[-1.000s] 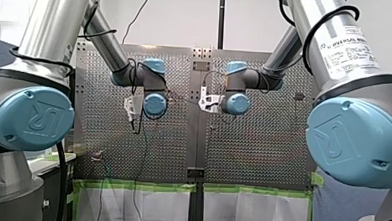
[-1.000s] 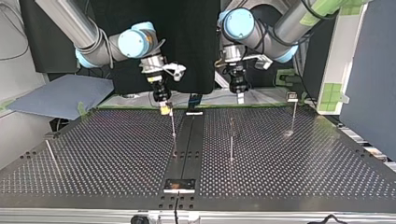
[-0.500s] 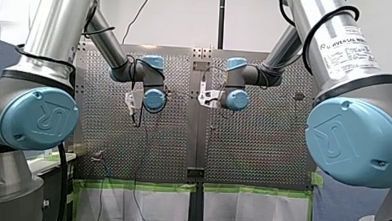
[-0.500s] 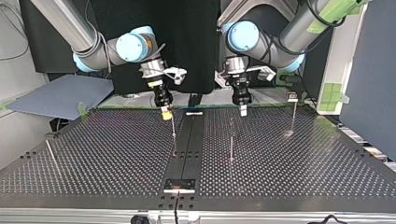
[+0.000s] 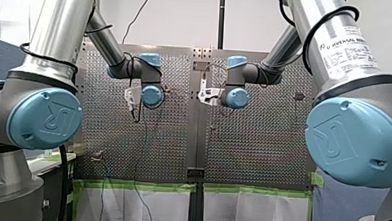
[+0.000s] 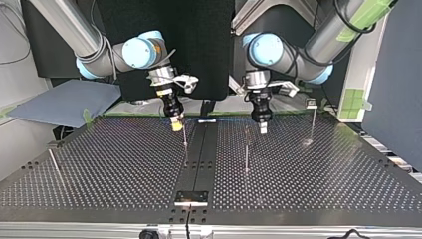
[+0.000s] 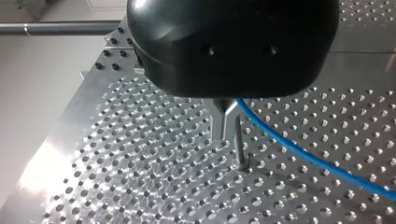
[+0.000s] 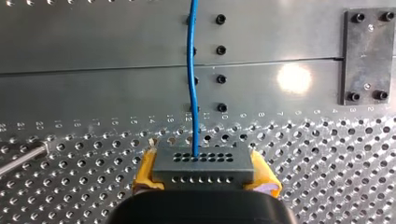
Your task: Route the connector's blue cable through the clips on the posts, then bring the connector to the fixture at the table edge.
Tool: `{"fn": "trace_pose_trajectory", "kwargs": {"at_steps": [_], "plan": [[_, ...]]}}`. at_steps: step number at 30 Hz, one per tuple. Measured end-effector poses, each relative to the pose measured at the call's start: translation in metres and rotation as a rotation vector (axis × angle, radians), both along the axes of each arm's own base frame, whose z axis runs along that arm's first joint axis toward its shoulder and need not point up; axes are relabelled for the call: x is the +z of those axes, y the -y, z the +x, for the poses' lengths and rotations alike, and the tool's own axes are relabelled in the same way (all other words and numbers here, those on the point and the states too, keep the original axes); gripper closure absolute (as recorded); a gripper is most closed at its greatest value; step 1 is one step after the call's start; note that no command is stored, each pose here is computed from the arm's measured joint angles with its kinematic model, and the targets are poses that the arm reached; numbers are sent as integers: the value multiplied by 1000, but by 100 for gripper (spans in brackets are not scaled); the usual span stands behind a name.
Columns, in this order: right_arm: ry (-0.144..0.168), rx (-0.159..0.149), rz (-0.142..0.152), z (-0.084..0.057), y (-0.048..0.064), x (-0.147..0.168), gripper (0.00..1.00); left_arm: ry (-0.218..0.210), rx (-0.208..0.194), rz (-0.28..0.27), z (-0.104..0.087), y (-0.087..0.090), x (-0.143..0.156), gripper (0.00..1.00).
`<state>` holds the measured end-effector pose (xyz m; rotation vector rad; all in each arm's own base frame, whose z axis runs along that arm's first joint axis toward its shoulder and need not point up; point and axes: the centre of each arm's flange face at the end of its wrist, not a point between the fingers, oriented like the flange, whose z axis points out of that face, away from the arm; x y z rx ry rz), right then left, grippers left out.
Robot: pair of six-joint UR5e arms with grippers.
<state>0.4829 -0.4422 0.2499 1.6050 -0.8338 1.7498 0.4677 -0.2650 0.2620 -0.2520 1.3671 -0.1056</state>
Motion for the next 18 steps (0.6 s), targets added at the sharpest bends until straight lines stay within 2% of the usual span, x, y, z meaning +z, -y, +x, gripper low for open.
{"fn": "trace_pose_trajectory", "kwargs": {"at_steps": [10, 18], "plan": [[9, -3, -7, 0, 5, 5, 100, 20, -17, 2, 17, -8, 12, 98], [11, -6, -7, 0, 6, 5, 100, 14, -8, 6, 26, -18, 11, 98]]}}
